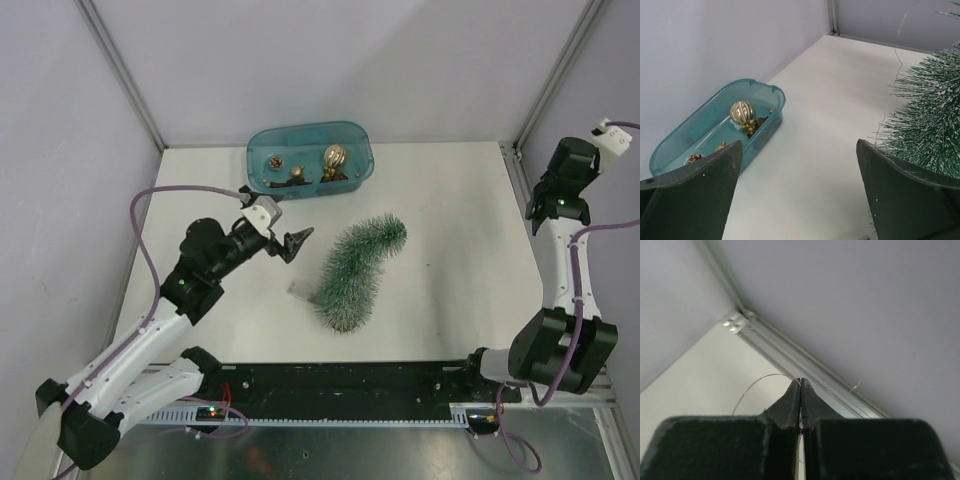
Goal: Decorate the small christmas tree
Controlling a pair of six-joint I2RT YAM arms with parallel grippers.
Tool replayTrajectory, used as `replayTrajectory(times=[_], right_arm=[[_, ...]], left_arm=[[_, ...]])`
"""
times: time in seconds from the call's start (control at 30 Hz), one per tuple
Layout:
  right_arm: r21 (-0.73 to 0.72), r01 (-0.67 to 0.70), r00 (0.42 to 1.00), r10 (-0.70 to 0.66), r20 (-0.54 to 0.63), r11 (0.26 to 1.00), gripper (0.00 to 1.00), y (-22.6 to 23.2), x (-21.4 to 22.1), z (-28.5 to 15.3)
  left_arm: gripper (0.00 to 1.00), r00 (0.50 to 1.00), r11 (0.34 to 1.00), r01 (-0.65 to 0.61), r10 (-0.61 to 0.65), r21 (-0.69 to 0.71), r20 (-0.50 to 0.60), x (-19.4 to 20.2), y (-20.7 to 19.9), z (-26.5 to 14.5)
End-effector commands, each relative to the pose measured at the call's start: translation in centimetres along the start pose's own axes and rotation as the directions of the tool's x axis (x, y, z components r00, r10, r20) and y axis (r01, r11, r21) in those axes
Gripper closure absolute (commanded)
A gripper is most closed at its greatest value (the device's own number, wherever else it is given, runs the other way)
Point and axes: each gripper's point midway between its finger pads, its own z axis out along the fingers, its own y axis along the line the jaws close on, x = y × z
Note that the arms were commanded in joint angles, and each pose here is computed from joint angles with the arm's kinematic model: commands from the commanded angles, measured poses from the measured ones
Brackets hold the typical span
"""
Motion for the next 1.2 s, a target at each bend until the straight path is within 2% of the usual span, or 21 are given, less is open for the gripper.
replayTrajectory(times=[0.0,0.1,0.2,0.3,0.43,0.63,0.77,0.93,1.13,1.17], right_arm=[[0.177,-0.029,0.998,0.039,-0.058,0.984,1.00,-3.9,1.8,1.4],[0.292,-0.024,0.995,0.052,-0.086,0.956,1.00,-6.5,2.8,0.5],[0.325,-0.077,0.993,0.103,-0.064,0.943,1.00,-8.6,2.4,-1.7],[0.264,-0.132,0.990,0.139,-0.007,0.955,1.00,-9.6,1.3,-6.3],[0.145,-0.123,0.992,0.120,0.028,0.982,1.00,-9.5,1.7,-13.2],[-0.025,-0.128,0.991,0.129,0.021,0.991,1.00,-11.0,3.5,-21.4],[-0.133,-0.203,0.969,0.219,0.117,0.970,1.00,-13.5,1.4,-26.0],[-0.095,-0.073,0.997,0.074,0.007,0.993,1.00,-13.7,2.7,-25.9],[-0.184,-0.083,0.993,0.096,0.062,0.979,1.00,-13.4,1.0,-27.1],[-0.197,-0.080,0.993,0.094,0.064,0.977,1.00,-13.3,0.8,-27.3]], left_arm=[[0.00,0.998,0.999,0.050,-0.050,0.010,0.032,-3.0,0.4,-1.5],[0.00,0.996,0.994,0.085,-0.087,0.072,0.020,-3.6,-0.8,-2.1],[0.00,0.992,0.971,0.117,-0.124,0.208,0.019,-4.5,-3.2,-2.7],[0.01,0.988,0.919,0.130,-0.153,0.373,0.032,-5.8,-6.0,-3.4],[0.00,0.985,0.846,0.111,-0.164,0.522,0.057,-7.7,-8.4,-4.7],[0.01,0.981,0.750,0.028,-0.148,0.661,0.126,-11.0,-10.6,-7.3],[0.02,0.982,0.717,-0.036,-0.106,0.696,0.159,-12.4,-11.7,-8.2],[0.07,0.980,0.661,-0.109,-0.055,0.742,0.192,-13.7,-13.5,-8.7],[0.10,0.976,0.510,-0.168,-0.032,0.843,0.214,-15.5,-18.7,-8.5],[0.11,0.976,0.509,-0.180,-0.016,0.841,0.218,-15.7,-19.4,-7.8]])
